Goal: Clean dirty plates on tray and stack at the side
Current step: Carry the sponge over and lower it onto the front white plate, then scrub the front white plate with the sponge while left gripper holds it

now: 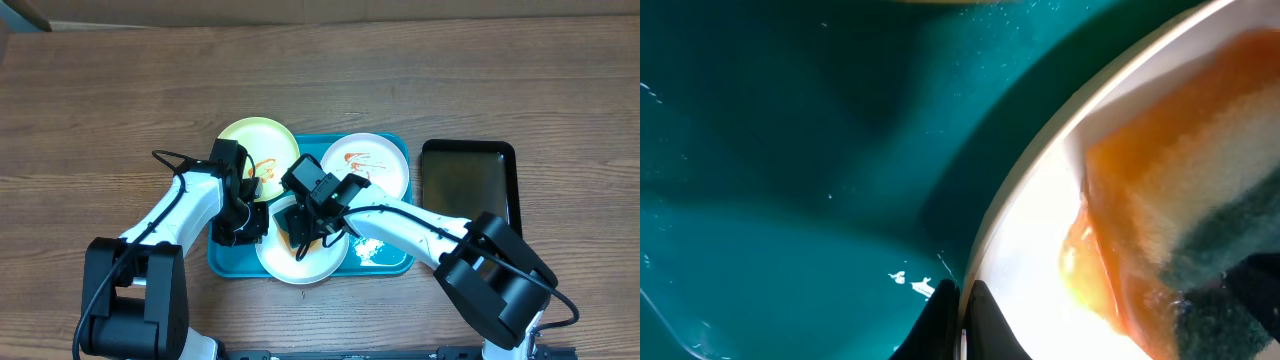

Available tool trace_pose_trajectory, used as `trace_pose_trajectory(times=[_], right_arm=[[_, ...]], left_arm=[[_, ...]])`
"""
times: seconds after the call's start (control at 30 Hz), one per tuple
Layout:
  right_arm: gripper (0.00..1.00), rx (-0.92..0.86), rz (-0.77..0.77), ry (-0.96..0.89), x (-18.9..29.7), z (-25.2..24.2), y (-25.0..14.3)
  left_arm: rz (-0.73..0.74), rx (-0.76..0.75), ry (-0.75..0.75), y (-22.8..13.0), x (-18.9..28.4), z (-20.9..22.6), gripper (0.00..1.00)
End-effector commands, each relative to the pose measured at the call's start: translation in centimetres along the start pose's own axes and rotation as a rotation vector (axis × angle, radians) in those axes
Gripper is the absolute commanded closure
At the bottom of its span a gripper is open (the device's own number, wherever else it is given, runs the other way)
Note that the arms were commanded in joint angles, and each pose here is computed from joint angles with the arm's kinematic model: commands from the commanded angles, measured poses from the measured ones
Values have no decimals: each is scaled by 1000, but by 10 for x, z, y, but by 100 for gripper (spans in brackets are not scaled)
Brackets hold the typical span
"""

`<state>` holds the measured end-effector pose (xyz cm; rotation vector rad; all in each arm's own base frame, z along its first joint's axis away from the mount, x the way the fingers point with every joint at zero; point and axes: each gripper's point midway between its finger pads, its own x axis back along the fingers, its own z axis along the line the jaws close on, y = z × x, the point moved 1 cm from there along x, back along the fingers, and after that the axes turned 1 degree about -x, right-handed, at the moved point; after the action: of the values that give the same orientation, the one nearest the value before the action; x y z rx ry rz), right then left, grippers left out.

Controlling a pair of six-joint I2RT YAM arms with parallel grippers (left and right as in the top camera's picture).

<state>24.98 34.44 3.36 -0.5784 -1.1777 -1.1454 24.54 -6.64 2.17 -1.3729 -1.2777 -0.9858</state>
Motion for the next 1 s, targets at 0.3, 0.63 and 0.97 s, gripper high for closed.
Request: trace_pose_trajectory(times=[0.3, 0.63, 0.97], right_arm=[[96, -108, -5, -356, 23, -66, 12], [96, 38, 18, -180, 10, -18, 8], [96, 191, -45, -121, 0, 19, 13]], left_arm=[[-11, 17, 0, 5, 1, -2, 96], [-12, 17, 1, 5, 1, -2, 96], [-6, 15, 2, 4, 1, -3, 96]])
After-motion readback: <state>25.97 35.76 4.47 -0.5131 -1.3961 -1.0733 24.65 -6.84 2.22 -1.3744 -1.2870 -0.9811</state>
